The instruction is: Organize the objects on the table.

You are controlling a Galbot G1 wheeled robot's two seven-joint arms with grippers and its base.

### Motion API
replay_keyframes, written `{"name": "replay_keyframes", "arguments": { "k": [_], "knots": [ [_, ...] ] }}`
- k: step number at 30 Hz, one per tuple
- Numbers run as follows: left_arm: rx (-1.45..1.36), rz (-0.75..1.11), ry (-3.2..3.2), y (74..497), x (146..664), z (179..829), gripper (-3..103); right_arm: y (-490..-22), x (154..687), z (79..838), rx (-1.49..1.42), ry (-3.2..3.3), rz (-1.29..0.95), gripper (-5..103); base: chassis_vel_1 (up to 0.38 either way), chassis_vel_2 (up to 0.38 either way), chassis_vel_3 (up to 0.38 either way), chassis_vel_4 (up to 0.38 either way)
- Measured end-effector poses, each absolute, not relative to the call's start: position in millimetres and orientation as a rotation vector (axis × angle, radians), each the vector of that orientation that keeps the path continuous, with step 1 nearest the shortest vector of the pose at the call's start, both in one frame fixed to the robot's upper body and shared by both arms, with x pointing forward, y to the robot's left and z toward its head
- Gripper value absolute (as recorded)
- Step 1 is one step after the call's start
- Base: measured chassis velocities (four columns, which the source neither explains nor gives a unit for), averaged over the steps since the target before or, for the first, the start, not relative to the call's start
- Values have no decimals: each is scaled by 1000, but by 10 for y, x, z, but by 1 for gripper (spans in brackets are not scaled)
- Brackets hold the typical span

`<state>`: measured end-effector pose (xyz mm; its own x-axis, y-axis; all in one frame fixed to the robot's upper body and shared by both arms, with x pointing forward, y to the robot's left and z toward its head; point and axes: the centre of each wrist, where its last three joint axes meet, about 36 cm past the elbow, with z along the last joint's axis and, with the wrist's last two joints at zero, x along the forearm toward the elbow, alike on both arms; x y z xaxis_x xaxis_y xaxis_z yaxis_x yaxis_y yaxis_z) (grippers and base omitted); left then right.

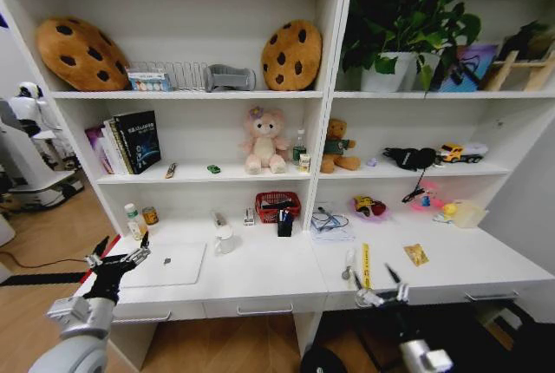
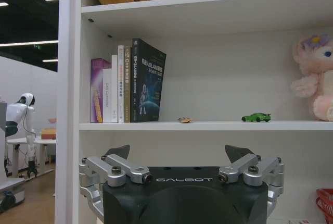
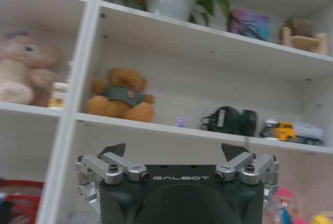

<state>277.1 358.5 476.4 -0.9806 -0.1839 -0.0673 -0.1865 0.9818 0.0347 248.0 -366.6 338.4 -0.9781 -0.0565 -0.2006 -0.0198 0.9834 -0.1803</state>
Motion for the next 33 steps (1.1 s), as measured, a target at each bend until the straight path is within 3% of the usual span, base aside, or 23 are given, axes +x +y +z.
{"name": "replay_keyframes", "arguments": {
  "k": [1, 3, 4, 6, 17, 33],
  "knots": [
    [-287, 63, 3064, 3585, 2771, 4764, 100, -3666, 2480, 3384, -57, 2923, -263, 100, 0, 0, 0, 0],
    [-284, 59, 3063, 3574, 2776, 4756, 100, -4088, 2749, 3880, 254, 2933, -218, 100, 0, 0, 0, 0],
    [-284, 59, 3063, 3574, 2776, 4756, 100, -4088, 2749, 3880, 254, 2933, -218, 100, 0, 0, 0, 0],
    [-289, 56, 3064, 3584, 2797, 4717, 100, -4512, 2821, 4137, 375, 2969, -251, 100, 0, 0, 0, 0],
    [-291, 53, 3061, 3581, 2809, 4719, 100, -4464, 2834, 4114, 384, 2993, -216, 100, -44, -49, 50, 47],
    [-301, 53, 3057, 3608, 2824, 4720, 100, -4355, 2932, 4086, 355, 2997, -179, 100, -206, -206, 211, 204]
  ]
}}
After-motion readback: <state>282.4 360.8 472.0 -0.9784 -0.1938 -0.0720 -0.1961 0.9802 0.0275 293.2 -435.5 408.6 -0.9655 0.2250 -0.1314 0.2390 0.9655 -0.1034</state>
